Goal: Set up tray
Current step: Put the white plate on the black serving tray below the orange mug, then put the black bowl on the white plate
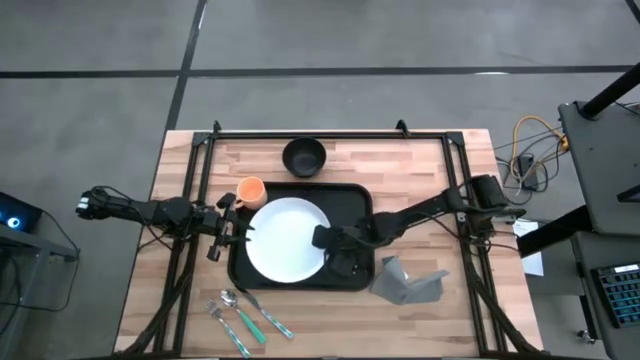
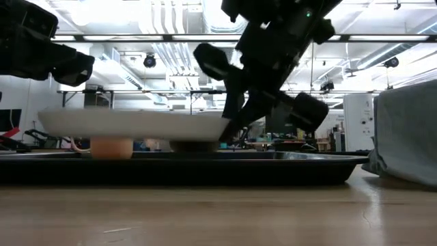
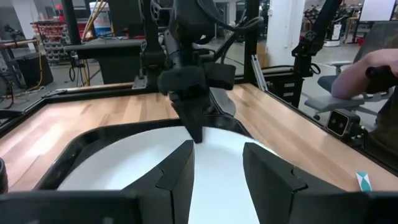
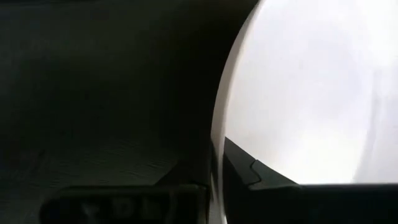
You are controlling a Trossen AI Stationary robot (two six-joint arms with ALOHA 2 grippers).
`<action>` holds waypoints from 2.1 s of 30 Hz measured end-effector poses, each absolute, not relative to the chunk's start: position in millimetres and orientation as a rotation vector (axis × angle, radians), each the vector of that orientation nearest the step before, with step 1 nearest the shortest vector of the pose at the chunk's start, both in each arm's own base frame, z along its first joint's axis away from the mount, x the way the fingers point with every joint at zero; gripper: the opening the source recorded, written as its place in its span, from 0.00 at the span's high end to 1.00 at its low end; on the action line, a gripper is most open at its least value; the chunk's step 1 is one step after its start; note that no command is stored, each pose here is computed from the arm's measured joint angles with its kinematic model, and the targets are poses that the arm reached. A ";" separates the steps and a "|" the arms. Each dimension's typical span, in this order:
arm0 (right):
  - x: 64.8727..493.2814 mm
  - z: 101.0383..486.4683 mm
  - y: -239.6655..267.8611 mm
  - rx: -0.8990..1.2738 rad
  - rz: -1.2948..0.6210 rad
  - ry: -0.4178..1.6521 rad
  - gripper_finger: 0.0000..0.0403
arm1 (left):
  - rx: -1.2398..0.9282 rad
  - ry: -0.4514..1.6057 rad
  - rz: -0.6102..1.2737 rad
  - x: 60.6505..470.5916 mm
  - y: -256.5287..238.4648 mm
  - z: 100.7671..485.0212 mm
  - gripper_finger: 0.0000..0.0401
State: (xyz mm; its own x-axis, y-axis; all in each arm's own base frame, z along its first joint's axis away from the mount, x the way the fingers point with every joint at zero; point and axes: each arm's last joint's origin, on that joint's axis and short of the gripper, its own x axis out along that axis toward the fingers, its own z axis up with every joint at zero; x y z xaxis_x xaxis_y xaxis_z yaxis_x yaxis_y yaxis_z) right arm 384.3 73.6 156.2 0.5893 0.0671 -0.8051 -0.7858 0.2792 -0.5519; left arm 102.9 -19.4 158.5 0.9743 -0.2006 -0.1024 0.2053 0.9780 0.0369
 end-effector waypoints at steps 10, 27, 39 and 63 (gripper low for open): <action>418.1 135.8 82.4 -1.162 0.655 0.765 0.98 | 0.049 0.114 -0.205 103.7 -19.6 157.1 0.70; 427.6 132.8 84.3 -1.109 0.627 0.771 0.98 | 0.051 0.140 -0.205 105.1 -19.8 154.9 0.70; 430.3 135.2 84.9 -1.065 0.587 0.748 0.97 | 0.051 0.140 -0.205 105.1 -19.8 154.9 0.70; 427.2 141.7 84.6 -0.984 0.529 0.789 0.71 | 0.051 0.139 -0.205 105.1 -19.8 154.9 0.70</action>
